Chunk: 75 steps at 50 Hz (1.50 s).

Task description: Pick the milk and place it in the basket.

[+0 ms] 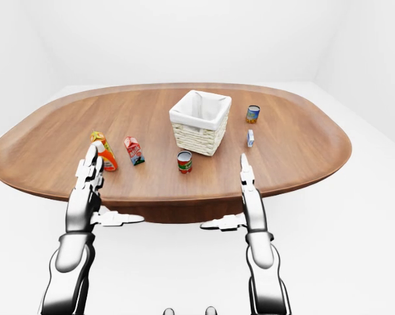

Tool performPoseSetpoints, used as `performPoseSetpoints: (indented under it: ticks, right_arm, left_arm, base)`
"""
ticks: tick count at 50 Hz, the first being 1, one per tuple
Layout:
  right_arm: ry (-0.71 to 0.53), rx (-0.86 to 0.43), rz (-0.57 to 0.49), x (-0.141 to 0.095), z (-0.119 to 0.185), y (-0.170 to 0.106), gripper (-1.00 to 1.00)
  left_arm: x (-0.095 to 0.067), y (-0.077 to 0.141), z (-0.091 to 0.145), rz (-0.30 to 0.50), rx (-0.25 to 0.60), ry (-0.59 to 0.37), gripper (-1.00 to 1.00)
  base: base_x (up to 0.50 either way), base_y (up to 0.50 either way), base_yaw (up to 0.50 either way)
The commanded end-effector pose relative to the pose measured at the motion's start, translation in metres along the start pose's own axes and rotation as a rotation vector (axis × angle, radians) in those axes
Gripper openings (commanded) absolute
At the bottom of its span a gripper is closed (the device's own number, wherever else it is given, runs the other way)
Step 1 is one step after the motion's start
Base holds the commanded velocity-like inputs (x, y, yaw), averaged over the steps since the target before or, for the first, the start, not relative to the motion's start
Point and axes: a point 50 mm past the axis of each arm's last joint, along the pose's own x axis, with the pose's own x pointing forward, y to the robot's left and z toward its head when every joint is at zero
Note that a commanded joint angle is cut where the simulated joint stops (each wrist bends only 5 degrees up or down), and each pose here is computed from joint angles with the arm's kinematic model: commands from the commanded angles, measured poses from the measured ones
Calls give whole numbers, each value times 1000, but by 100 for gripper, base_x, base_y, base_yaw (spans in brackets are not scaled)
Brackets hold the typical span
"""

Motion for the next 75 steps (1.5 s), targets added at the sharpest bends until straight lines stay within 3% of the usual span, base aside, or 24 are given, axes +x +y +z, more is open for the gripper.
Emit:
performPoseSetpoints:
  ticks: [1, 11, 25, 30, 75]
  right_arm:
    - [-68, -24, -20, -5, 18, -8, 100]
    - [-119, -21, -15, -10, 36, -14, 100]
    - [-183, -22, -117, -15, 52, -26, 100]
    - [-208, -50, -108, -16, 58, -26, 100]
    - [-254, -36, -109, -21, 68, -31, 100]
  left_arm:
    - [2, 12, 16, 51, 34, -71, 100]
    - [3, 29, 43, 125, 64, -177, 100]
    - [-5, 35, 64, 122, 53, -217, 100]
    - [-9, 37, 70, 122, 50, -231, 100]
    - [-7, 34, 64, 115, 62, -233, 100]
  base:
    - [0, 0, 0]
    - [0, 0, 0]
    - [0, 0, 0]
    - [0, 0, 0]
    - [1, 0, 0]
